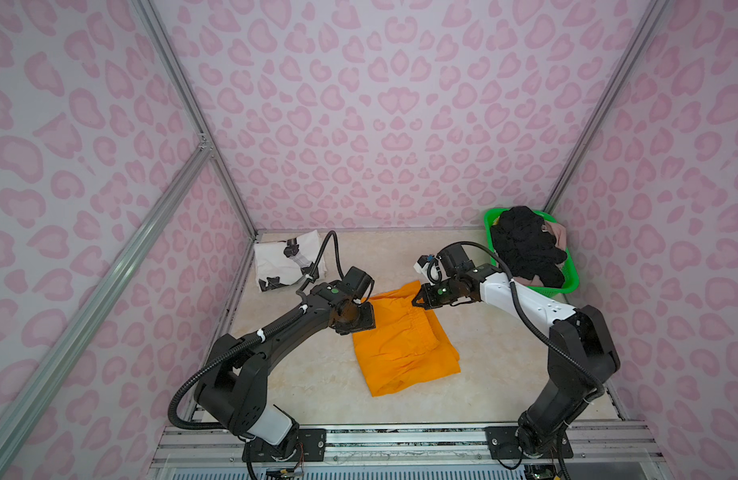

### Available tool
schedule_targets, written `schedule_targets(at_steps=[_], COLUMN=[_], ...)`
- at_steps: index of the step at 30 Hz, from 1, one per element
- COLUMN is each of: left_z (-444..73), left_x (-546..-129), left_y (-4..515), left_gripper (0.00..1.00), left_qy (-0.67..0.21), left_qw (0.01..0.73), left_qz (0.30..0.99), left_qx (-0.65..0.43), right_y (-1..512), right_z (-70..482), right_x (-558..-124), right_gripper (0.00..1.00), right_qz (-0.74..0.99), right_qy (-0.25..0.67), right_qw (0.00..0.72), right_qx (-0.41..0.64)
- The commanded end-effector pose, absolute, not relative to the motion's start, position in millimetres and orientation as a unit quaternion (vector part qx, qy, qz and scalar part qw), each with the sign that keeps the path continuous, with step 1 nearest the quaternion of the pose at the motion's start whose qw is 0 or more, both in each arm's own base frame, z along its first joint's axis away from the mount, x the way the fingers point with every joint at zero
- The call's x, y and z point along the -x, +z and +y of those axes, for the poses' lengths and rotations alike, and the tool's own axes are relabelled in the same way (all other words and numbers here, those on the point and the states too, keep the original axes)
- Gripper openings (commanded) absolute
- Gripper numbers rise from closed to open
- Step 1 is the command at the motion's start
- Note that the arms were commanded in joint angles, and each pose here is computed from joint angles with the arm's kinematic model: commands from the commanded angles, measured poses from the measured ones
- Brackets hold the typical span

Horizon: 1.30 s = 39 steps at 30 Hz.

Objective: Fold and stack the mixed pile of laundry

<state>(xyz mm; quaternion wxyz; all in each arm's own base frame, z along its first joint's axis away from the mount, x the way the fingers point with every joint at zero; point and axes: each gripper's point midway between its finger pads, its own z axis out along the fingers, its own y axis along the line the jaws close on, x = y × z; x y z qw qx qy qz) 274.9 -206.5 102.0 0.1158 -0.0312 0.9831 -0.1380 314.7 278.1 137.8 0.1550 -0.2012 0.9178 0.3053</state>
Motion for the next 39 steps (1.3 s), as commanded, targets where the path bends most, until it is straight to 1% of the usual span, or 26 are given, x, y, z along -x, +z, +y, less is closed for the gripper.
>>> schedule_targets(at_steps=[1, 5, 7, 11, 16, 17, 19, 20, 23, 24, 26, 31, 39], left_z=[-210, -218, -223, -232, -248, -254, -265, -269, -278, -279, -282, -286, -286], left_x=[-280, -283, -285, -289, -291, -292, -292, -292, -289, -289, -286, -283, -276], left_y=[100, 93, 91, 88, 86, 86, 83, 80, 67, 63, 54, 41, 27], left_gripper=[0.59, 0.58, 0.57, 0.57, 0.56, 0.57, 0.56, 0.56, 0.54, 0.53, 0.52, 0.50, 0.49], left_qy=[-0.141, -0.151, -0.160, -0.170, -0.190, -0.198, -0.210, -0.211, -0.211, -0.211, -0.209, -0.200, -0.191], left_qw=[0.120, 0.110, 0.107, 0.102, 0.100, 0.101, 0.099, 0.097, 0.086, 0.083, 0.076, 0.066, 0.051], left_qz=[0.982, 0.982, 0.981, 0.980, 0.977, 0.975, 0.973, 0.973, 0.974, 0.974, 0.975, 0.977, 0.980], left_qx=[0.027, 0.026, 0.026, 0.022, 0.007, 0.003, -0.004, -0.006, -0.009, -0.009, -0.010, -0.022, -0.023], right_y=[113, 87, 69, 38, 40, 44, 53, 60, 80, 83, 84, 66, 51], right_z=[233, 217, 215, 205, 189, 187, 185, 184, 182, 182, 183, 186, 192], right_x=[-294, -277, -274, -274, -273, -271, -267, -264, -252, -247, -237, -218, -214], right_gripper=[0.00, 0.00, 0.00, 0.00, 0.00, 0.07, 0.28, 0.37, 0.55, 0.59, 0.62, 0.64, 0.65], right_qz=[0.962, 0.971, 0.973, 0.982, 0.987, 0.987, 0.987, 0.986, 0.981, 0.980, 0.977, 0.973, 0.962], right_qy=[0.210, 0.192, 0.190, 0.151, 0.114, 0.111, 0.111, 0.115, 0.136, 0.147, 0.173, 0.215, 0.267], right_qw=[0.115, 0.106, 0.099, 0.078, 0.087, 0.088, 0.088, 0.090, 0.099, 0.096, 0.082, 0.054, 0.042], right_qx=[0.132, 0.092, 0.085, 0.079, 0.070, 0.073, 0.081, 0.085, 0.093, 0.093, 0.090, 0.067, 0.029])
